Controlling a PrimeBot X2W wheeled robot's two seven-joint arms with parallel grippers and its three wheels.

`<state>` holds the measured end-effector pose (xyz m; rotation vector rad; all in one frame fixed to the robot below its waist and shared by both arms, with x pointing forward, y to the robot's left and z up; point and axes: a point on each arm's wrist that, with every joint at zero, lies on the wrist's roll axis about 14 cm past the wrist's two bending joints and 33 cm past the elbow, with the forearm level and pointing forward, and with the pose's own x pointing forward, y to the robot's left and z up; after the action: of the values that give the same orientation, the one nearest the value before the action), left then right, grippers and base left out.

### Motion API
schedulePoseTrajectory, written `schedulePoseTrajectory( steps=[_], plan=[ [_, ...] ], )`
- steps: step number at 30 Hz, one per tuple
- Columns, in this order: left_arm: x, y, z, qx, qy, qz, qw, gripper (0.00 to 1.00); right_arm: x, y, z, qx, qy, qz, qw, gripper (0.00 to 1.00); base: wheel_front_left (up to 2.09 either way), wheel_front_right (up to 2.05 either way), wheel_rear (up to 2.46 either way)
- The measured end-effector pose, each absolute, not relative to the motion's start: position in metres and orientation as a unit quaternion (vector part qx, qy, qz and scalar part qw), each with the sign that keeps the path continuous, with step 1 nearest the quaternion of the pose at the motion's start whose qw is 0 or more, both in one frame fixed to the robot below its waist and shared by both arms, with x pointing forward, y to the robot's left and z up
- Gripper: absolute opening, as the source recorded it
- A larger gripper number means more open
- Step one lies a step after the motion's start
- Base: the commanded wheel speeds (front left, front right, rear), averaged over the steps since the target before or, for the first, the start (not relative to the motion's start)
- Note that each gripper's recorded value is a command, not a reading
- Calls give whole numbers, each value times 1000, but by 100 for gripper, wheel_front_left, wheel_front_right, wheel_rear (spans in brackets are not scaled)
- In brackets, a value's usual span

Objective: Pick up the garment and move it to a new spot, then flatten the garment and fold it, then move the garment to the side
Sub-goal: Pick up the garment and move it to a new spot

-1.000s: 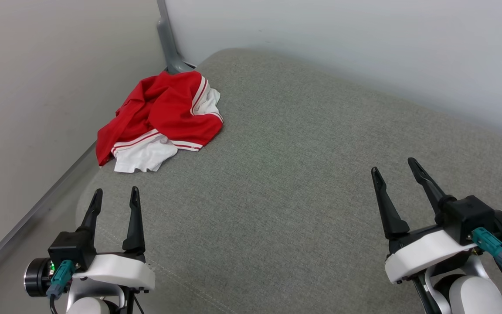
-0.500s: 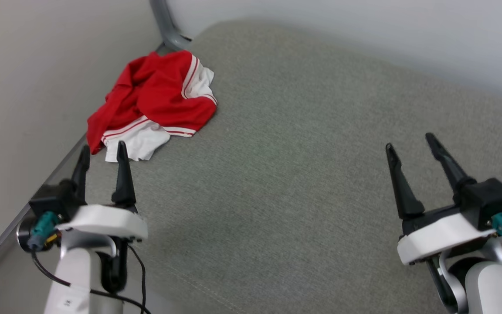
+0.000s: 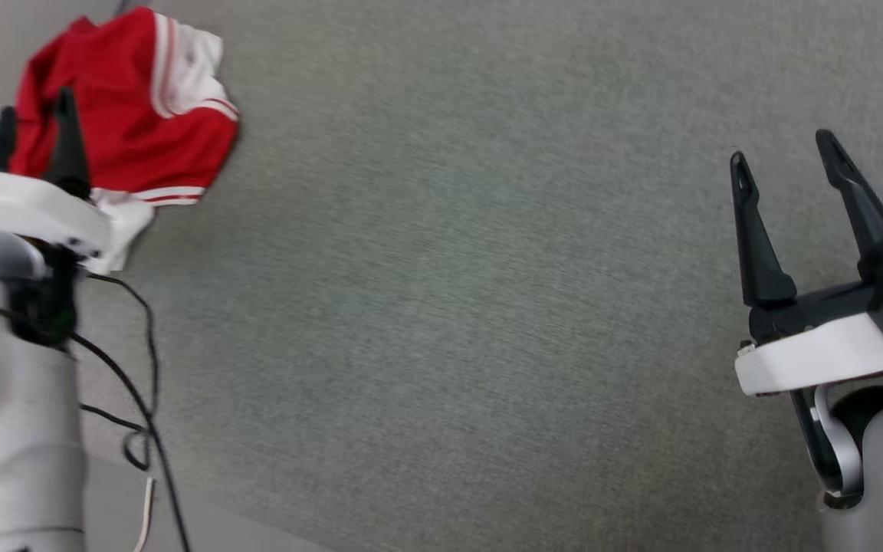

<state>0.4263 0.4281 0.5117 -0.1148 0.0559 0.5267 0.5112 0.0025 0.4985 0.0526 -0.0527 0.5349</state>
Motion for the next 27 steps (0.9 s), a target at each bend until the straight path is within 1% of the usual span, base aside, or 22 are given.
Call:
schedulePoseTrajectory(
  steps=[1, 5, 9, 13, 17, 22, 23, 24, 27],
  plan=[
    [448, 438, 490, -59, 104, 250, 961, 100, 520, -11, 484, 24, -18, 247, 969, 100, 0, 0, 0],
    [471, 447, 466, -62, 191, 234, 951, 100, 530, -25, 464, 23, -6, 228, 973, 100, 0, 0, 0],
    [485, 448, 438, -84, 270, 221, 933, 100, 539, -38, 447, 9, 2, 212, 977, 100, 0, 0, 0],
    [484, 453, 407, -104, 340, 223, 908, 100, 545, -46, 431, 5, 10, 204, 979, 100, 0, 0, 0],
    [473, 452, 371, -140, 408, 234, 871, 100, 547, -52, 418, 2, 20, 198, 980, 100, 0, 0, 0],
    [467, 455, 356, -150, 447, 251, 846, 100, 548, -60, 415, -3, 22, 189, 982, 100, 0, 0, 0],
    [466, 455, 356, -153, 453, 250, 842, 29, 549, -61, 416, -4, 21, 188, 982, 100, 0, 0, 0],
    [466, 454, 357, -159, 453, 252, 840, 0, 549, -62, 417, -4, 19, 187, 982, 100, 0, 0, 0],
    [461, 453, 357, -167, 455, 255, 837, 0, 550, -61, 422, -5, 13, 187, 982, 100, 0, 0, 0]
  ],
)
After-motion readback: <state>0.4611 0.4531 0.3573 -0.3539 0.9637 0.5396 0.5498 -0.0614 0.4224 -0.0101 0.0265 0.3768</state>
